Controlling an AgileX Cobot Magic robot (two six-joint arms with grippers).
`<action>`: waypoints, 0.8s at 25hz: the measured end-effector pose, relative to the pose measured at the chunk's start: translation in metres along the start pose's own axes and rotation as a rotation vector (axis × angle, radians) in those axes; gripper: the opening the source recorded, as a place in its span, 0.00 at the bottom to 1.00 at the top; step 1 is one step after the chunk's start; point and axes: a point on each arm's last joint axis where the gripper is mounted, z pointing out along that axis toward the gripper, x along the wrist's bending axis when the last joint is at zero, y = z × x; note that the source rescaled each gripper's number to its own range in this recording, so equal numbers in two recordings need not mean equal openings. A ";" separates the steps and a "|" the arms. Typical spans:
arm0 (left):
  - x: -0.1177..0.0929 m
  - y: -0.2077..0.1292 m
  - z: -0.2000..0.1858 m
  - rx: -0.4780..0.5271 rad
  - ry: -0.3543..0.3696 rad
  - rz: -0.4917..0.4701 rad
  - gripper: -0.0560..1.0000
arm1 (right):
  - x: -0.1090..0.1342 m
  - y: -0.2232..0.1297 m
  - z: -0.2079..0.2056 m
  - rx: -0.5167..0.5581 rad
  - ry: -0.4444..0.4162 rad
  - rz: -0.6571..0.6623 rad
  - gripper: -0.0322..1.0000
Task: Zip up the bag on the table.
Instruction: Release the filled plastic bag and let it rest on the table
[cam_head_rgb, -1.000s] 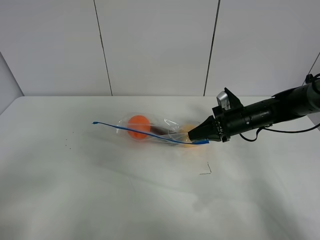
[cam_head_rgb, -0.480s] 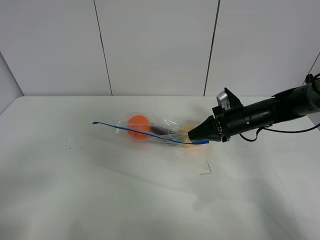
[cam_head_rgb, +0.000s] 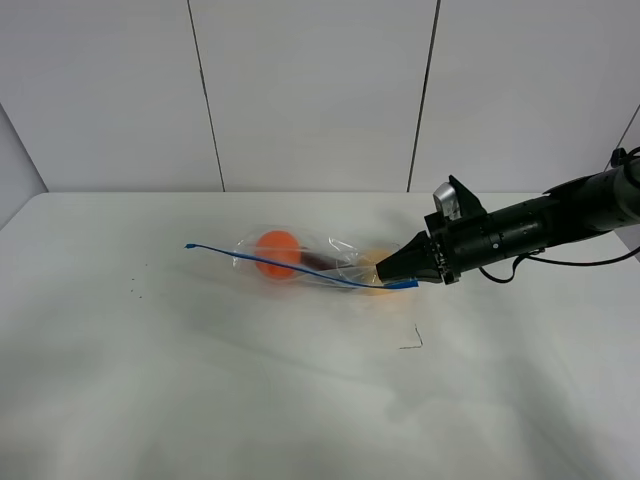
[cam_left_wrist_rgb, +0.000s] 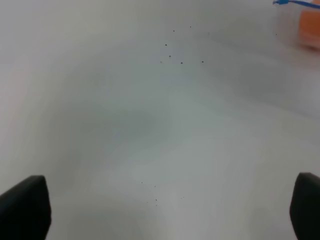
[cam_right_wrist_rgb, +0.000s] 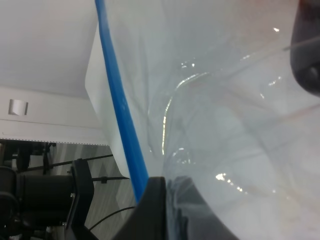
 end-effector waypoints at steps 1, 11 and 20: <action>0.000 0.000 0.000 0.000 0.000 0.000 1.00 | 0.000 0.000 0.000 0.000 0.000 0.000 0.03; 0.000 0.000 0.000 0.000 0.000 0.000 1.00 | -0.001 -0.001 0.000 0.009 -0.013 0.012 0.95; 0.000 0.000 0.000 0.000 0.000 0.000 1.00 | -0.005 -0.002 -0.001 0.019 -0.067 0.045 1.00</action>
